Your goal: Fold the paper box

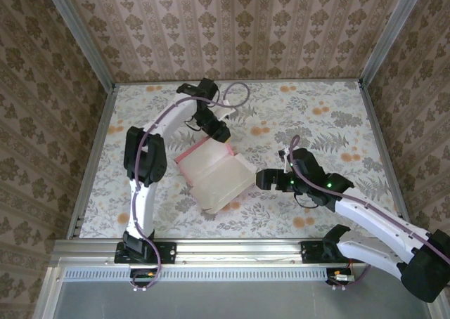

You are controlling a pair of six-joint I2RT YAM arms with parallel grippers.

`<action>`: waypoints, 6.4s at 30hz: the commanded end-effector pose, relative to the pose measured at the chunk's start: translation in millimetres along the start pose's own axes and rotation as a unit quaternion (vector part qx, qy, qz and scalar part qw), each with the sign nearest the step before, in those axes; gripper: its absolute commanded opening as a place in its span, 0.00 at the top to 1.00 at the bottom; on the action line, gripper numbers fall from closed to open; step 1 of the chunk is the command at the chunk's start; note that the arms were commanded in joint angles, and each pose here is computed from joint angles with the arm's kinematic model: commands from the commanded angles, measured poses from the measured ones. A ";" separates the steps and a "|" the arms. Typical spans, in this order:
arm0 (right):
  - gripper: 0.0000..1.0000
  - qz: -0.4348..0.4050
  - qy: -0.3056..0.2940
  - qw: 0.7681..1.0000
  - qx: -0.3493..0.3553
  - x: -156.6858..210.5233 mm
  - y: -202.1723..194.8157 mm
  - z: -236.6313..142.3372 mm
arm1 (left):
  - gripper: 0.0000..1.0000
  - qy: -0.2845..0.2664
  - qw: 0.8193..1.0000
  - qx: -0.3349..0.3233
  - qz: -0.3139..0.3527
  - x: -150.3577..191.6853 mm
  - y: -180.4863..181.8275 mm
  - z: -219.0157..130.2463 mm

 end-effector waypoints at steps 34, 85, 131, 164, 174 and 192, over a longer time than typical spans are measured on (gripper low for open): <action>0.91 -0.036 0.051 0.997 0.053 -42.6 34.1 35.6 | 0.39 -0.304 0.906 0.095 -0.278 21.8 14.1 -53.3; 1.00 -0.316 0.219 0.912 0.143 -32.6 29.4 28.8 | 0.66 -0.071 0.981 0.120 0.136 37.5 -75.4 10.8; 0.45 -0.091 0.059 0.994 0.033 -27.1 -11.2 -5.8 | 0.99 -0.212 0.971 -0.098 0.042 82.9 -70.9 -14.0; 0.81 -0.099 0.061 0.986 0.122 -13.3 -26.1 8.7 | 0.99 -0.219 0.962 -0.161 -0.002 83.6 -75.7 -23.6; 0.93 -0.048 -0.008 0.990 0.132 -42.1 -8.5 -5.1 | 0.94 -0.253 0.948 -0.182 -0.061 66.1 -79.9 -35.4; 0.95 0.006 -0.224 0.958 0.178 -111.6 0.4 -8.6 | 0.94 -0.383 0.880 -0.258 -0.110 28.5 -71.0 -59.5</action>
Point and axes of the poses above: each hand's point on the last joint's axis, 136 mm out from that joint toward the fingers, its own z axis out along the fingers, its own y axis along the line the jaws close on, x = y × z, the point moved 1 cm from there along -z, back along the fingers, and after that the axes turned 6 degrees about z, right-handed, at the moved point
